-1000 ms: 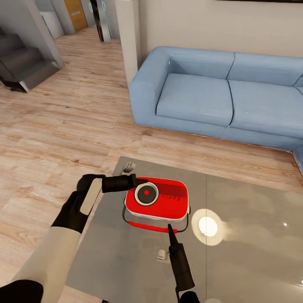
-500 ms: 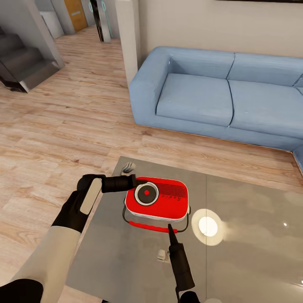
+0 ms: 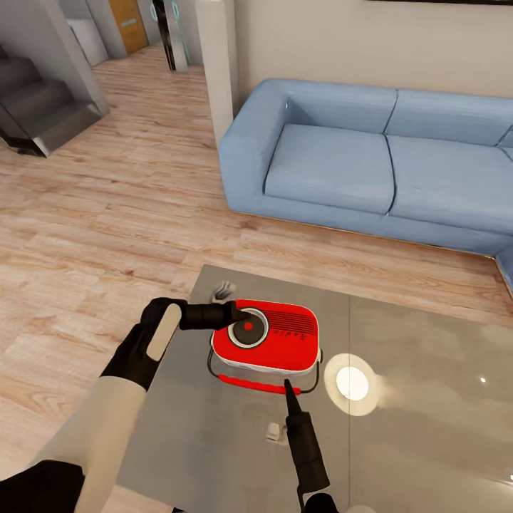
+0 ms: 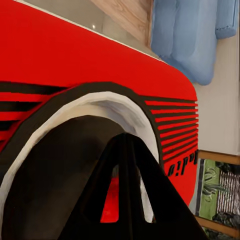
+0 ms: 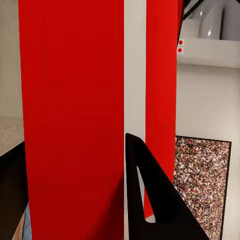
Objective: Turn on the radio receiver that's on the table in the living room.
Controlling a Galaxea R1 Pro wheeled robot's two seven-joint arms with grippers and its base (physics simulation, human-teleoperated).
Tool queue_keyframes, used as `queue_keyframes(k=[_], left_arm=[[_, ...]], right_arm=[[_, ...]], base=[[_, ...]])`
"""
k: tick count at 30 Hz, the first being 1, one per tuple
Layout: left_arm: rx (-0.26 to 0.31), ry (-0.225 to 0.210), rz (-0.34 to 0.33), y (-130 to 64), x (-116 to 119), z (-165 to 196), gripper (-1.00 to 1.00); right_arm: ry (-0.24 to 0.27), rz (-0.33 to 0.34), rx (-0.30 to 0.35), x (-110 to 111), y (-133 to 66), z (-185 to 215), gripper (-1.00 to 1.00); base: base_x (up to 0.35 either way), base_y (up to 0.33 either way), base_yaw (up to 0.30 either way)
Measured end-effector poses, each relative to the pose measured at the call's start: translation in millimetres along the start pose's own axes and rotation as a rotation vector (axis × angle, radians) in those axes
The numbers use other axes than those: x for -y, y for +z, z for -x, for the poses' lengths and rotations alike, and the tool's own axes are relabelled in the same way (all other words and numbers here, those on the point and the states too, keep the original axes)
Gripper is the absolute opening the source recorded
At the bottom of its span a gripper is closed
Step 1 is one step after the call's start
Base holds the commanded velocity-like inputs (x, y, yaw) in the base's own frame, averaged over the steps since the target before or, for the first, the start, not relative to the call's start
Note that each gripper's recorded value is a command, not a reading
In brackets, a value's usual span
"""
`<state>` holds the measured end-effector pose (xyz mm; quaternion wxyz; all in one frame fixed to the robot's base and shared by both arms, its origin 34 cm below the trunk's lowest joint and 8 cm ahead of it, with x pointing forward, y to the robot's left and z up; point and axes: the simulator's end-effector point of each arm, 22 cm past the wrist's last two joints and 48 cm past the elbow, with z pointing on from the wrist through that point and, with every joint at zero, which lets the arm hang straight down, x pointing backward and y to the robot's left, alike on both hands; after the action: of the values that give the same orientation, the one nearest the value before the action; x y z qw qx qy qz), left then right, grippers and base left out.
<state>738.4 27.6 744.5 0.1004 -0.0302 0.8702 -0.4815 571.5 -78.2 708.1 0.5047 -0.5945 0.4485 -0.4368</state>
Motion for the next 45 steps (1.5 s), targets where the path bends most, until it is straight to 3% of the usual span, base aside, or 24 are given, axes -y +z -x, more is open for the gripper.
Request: queue_keyframes(k=[14,25,28,33,37,42,45], left_arm=[[-0.026,-0.034,-0.033,18.1,12,-12,-1.0],[-0.028,-0.026,-0.035,22.1,17,-13,-1.0],[-0.012,-0.006,-0.044,18.9,25,-6,-1.0],[0.053,0.052,-0.108,5.3,59,18,-1.0],[0.13,0.103,-0.226,-15.9,110,49,-1.0],[0.182,0.138,-0.336,-35.8,155,71,-1.0],[0.206,0.172,-0.366,-46.3,172,78,-1.0]], right_arm=[[0.007,0.008,-0.007,-2,0.0,-2,-1.0],[0.001,0.003,-0.002,-1,-0.1,-1,-1.0],[-0.002,0.001,0.0,0,0.0,0,-1.0],[-0.002,0.002,-0.001,-1,-0.1,0,-1.0],[-0.003,0.002,-0.001,-1,-0.1,0,-1.0],[-0.004,0.002,-0.001,-1,-0.1,0,-1.0],[-0.004,0.002,-0.002,-1,-0.1,-1,-1.0]], base=[[0.0,0.0,0.0],[0.0,0.0,0.0],[0.0,0.0,0.0],[0.0,0.0,0.0],[0.0,0.0,0.0],[0.0,0.0,0.0],[0.0,0.0,0.0]])
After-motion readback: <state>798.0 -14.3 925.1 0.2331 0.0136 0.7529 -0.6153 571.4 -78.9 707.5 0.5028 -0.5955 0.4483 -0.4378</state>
